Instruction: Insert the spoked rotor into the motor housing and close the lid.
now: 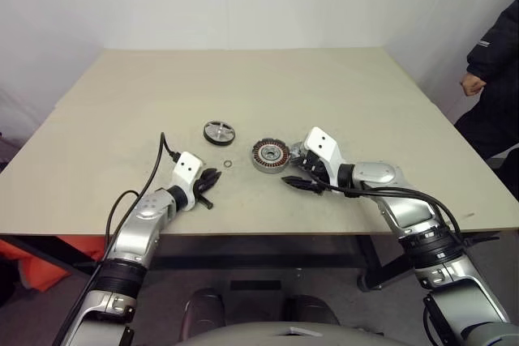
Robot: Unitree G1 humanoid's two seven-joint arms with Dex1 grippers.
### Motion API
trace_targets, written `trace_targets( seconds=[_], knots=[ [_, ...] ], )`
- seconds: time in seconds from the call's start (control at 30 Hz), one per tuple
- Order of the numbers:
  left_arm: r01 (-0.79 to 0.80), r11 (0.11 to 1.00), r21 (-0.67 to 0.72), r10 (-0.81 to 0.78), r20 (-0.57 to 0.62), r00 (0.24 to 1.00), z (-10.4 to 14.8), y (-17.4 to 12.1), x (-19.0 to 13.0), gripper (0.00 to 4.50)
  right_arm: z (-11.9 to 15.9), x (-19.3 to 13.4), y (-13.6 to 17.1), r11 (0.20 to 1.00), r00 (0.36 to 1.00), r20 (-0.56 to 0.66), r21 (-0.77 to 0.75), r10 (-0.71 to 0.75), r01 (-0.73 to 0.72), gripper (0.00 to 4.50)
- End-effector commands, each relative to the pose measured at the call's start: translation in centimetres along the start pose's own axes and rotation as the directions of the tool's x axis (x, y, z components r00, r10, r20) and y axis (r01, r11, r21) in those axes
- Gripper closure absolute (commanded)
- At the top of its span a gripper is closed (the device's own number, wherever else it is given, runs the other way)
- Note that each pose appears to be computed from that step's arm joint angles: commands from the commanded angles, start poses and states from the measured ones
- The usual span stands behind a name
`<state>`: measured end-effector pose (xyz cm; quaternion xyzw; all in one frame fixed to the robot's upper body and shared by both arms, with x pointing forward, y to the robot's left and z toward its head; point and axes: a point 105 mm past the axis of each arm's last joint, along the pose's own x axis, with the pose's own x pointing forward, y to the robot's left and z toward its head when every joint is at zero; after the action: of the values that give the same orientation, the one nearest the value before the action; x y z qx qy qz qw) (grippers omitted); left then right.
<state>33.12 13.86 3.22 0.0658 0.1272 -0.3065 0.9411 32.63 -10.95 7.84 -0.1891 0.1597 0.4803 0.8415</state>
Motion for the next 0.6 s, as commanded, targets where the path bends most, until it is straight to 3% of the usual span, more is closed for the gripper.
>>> trace_targets(
  seconds=[0.03, 0.2, 0.4, 0.53, 0.6],
  knots=[
    [-0.001, 1.000, 0.001, 0.001, -0.027, 1.000, -0.5, -0.1, 0.1, 3.68, 1.3, -0.2, -0.4, 0.999, 0.999, 0.033, -0.040, -0.018, 0.019, 1.73],
    [0.001, 0.999, -0.036, -0.001, -0.019, 1.000, -0.5, -0.2, -0.1, 3.68, 1.3, 0.0, -0.2, 0.999, 0.999, 0.035, -0.041, -0.019, 0.020, 1.73],
    [0.006, 0.997, -0.076, 0.000, 0.066, 0.998, 1.4, 0.8, -0.9, 3.68, 1.2, 0.2, 0.1, 0.999, 0.999, 0.046, -0.028, -0.024, 0.025, 1.73],
    [-0.040, 0.998, -0.051, 0.043, 0.060, 0.997, 1.9, 2.0, -0.4, 2.50, 1.2, 0.3, 0.1, 0.999, 0.998, 0.052, -0.024, -0.030, 0.031, 1.73],
    [-0.034, 0.999, -0.035, 0.036, 0.053, 0.998, 1.9, 1.9, 0.0, 2.50, 1.3, 0.4, 0.0, 0.999, 0.998, 0.055, -0.024, -0.032, 0.033, 1.73]
  ],
)
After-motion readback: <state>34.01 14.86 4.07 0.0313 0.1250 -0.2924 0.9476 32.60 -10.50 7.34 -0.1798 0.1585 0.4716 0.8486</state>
